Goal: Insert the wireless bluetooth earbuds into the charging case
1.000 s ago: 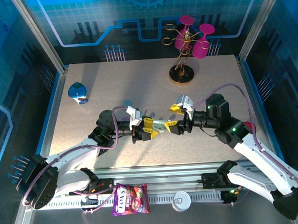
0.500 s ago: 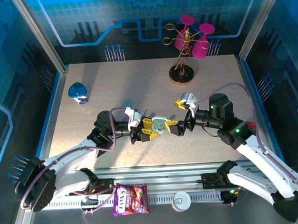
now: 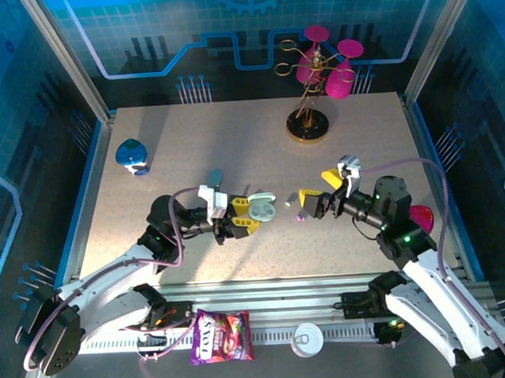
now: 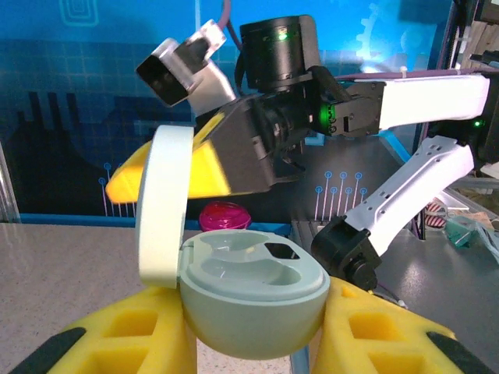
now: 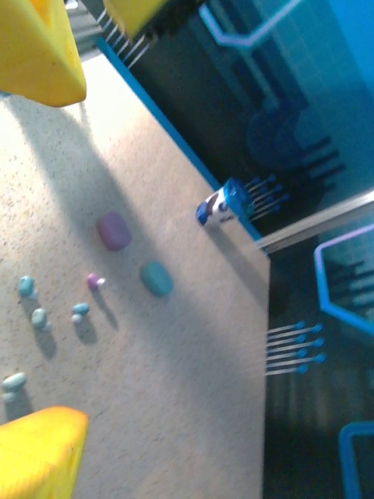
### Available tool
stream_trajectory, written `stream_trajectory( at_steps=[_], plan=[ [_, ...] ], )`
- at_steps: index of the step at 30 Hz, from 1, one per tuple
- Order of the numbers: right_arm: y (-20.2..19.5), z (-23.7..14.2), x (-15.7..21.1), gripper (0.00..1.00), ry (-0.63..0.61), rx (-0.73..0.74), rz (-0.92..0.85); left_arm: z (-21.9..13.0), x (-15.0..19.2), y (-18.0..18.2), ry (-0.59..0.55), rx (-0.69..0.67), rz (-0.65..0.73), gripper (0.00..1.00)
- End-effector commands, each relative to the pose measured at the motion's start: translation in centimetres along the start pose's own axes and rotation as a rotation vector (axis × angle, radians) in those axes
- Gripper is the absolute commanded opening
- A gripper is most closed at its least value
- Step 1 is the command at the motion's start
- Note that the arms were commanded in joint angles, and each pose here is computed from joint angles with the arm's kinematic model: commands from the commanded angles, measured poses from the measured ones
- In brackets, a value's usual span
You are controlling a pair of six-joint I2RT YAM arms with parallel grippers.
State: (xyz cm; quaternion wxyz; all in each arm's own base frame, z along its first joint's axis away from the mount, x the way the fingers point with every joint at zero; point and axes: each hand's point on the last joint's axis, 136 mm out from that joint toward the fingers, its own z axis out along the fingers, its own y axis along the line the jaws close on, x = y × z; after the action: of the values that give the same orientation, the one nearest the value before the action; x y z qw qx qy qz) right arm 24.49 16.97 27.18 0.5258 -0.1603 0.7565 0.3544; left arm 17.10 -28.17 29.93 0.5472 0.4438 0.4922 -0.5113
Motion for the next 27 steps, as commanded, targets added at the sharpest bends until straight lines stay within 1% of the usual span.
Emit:
stream_trajectory(
  at_steps=[1, 3, 7, 9, 12, 14, 15, 16, 18, 22, 27],
  plan=[
    [-3.1, 1.2, 1.9, 0.97, 0.085, 0.132, 0.092, -0.1, -0.7, -0.1, -0.035, -0.006, 0.035, 0.22],
    [-3.9, 2.1, 3.6, 0.97, 0.176, 0.149, 0.11, -0.1, -1.2, -0.4, -0.051, 0.005, 0.034, 0.22],
    [-5.6, 4.3, 7.7, 0.96, 0.413, 0.195, 0.159, 0.0, -1.7, -0.8, -0.063, 0.032, 0.033, 0.22],
    [-6.4, 5.2, 9.3, 0.96, 0.498, 0.225, 0.167, 0.0, -1.7, -0.9, -0.063, 0.035, 0.035, 0.22],
    [-7.5, 6.7, 11.1, 0.92, 0.593, 0.267, 0.154, 0.0, -1.6, -0.9, -0.062, 0.038, 0.035, 0.22],
    [-8.3, 7.6, 12.4, 0.82, 0.658, 0.31, 0.118, 0.0, -1.5, -0.8, -0.064, 0.039, 0.033, 0.22],
    [-8.5, 8.2, 12.1, 0.76, 0.673, 0.332, 0.093, 0.1, -1.5, -0.9, -0.063, 0.042, 0.033, 0.22],
    [-8.9, 8.6, 12.5, 0.69, 0.714, 0.358, 0.065, 0.1, -1.4, -0.9, -0.061, 0.044, 0.03, 0.22],
    [-9.5, 9.2, 13.1, 0.6, 0.787, 0.406, 0.0, 0.2, -1.4, -0.9, -0.063, 0.046, 0.033, 0.22],
    [-10.5, 10.3, 13.9, 0.52, 0.914, 0.492, -0.15, 0.2, -1.5, -0.9, -0.063, 0.048, 0.036, 0.22],
    [-11.1, 11.2, 14.9, 0.46, 1.054, 0.546, -0.296, 0.1, -1.4, -1.0, -0.064, 0.044, 0.046, 0.22]
  ],
)
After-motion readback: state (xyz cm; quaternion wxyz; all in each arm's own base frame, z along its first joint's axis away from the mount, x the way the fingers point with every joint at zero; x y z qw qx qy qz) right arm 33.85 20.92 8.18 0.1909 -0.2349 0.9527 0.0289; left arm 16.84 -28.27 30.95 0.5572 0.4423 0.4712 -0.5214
